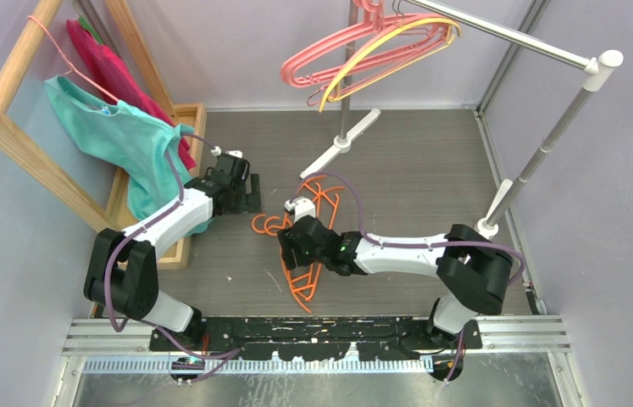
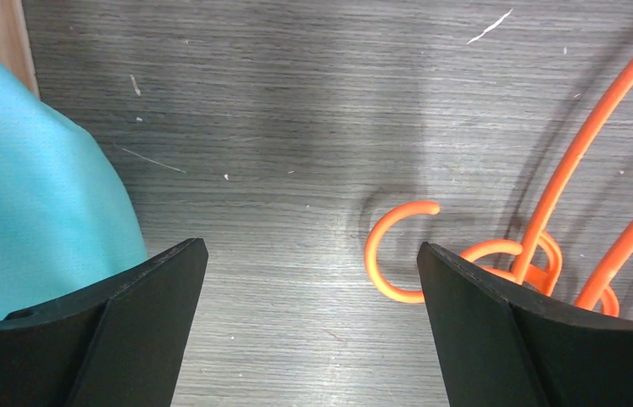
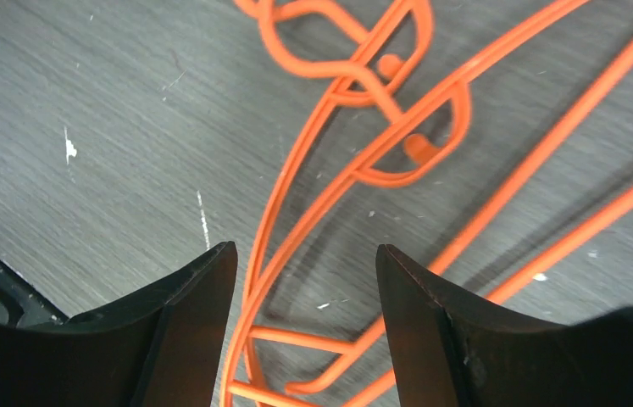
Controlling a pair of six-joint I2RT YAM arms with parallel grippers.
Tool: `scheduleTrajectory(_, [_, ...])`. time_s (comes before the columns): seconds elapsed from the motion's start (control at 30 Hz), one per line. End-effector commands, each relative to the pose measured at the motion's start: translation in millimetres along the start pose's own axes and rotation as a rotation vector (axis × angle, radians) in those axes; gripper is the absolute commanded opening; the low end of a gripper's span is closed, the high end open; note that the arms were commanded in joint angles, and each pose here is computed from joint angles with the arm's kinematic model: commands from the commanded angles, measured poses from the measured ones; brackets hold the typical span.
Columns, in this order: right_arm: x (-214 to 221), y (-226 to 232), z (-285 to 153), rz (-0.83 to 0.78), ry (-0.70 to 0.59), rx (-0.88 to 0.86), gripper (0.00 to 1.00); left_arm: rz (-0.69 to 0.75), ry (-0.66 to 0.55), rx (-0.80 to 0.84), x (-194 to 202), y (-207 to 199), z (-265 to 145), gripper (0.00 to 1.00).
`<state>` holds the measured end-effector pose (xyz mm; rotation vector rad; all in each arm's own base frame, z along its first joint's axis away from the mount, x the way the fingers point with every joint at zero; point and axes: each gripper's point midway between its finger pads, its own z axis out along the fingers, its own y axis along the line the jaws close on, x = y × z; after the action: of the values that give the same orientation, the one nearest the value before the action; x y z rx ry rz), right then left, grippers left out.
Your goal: Organize the hangers
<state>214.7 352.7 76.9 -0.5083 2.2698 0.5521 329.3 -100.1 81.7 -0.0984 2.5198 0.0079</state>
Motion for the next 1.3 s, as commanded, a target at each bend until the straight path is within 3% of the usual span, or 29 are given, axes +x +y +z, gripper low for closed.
scheduleTrajectory(0.0, [-19.6,27.1,6.9,0.075,-0.055,-0.064,0.66,-0.033,-0.085,0.016,-31.5,-2.4,-26.2,0.98])
scheduleTrajectory(0.17, [-3.8,25.9,21.3,0.091,-0.016,-0.054,0.62,-0.029,-0.124,0.010,-42.9,1.6,-41.7,0.98])
scheduleTrajectory(0.33, [14.5,26.8,38.8,0.082,0.039,-0.051,0.49,-0.034,-0.156,0.036,-44.9,1.4,-52.9,0.98])
scheduleTrajectory(0.47, [21.1,27.5,45.4,0.086,0.056,-0.051,0.32,-0.036,-0.165,0.041,-42.2,3.3,-55.7,0.98])
scheduleTrajectory(0.63, [5.9,15.3,30.1,0.100,-0.008,0.000,0.03,-0.034,-0.166,0.039,-43.9,3.4,-57.6,0.98])
scheduleTrajectory(0.97, [-37.5,-47.6,-71.5,0.151,-0.226,0.189,0.01,-0.033,-0.169,0.037,-44.2,2.9,-53.7,0.98])
scheduleTrajectory(1.27, [-143.0,-102.7,-196.3,0.325,-0.658,0.284,0.01,-0.023,-0.142,0.042,-41.5,-0.9,-45.9,0.98])
